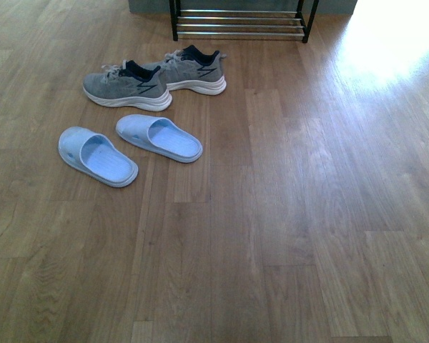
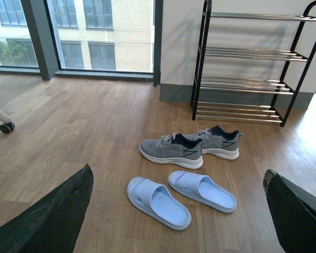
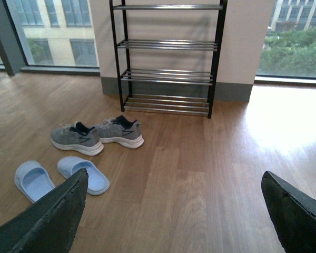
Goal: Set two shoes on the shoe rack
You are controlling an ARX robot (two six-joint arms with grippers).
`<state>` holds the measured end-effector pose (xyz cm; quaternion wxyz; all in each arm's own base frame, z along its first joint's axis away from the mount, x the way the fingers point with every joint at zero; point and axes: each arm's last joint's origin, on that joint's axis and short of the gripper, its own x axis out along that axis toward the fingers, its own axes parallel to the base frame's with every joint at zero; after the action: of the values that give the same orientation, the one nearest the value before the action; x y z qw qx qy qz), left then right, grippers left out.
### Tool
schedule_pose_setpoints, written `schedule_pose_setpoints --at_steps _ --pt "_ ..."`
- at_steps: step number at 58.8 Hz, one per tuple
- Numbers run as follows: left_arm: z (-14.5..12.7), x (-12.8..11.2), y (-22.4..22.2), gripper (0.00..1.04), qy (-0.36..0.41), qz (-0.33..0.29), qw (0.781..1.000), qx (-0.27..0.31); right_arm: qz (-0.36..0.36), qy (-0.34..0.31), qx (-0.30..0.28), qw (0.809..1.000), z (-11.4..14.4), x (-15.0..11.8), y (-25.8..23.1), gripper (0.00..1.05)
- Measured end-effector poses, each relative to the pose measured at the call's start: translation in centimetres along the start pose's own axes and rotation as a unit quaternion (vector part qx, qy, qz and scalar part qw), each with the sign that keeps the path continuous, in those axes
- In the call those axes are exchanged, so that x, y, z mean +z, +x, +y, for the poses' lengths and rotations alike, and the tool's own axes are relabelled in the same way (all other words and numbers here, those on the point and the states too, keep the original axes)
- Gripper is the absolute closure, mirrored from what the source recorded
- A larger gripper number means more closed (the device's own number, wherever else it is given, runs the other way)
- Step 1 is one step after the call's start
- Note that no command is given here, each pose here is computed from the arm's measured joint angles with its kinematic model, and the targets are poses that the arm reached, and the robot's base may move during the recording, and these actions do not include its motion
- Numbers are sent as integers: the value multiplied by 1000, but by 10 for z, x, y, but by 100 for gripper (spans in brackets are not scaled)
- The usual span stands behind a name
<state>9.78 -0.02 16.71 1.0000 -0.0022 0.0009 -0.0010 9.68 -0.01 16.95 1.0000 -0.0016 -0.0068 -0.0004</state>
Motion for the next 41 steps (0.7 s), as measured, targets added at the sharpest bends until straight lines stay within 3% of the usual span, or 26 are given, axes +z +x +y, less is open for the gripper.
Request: schedule_pose_setpoints --at_steps 41 --pt "0 0 0 9 0 0 1000 0 0 0 0 1000 0 0 0 9"
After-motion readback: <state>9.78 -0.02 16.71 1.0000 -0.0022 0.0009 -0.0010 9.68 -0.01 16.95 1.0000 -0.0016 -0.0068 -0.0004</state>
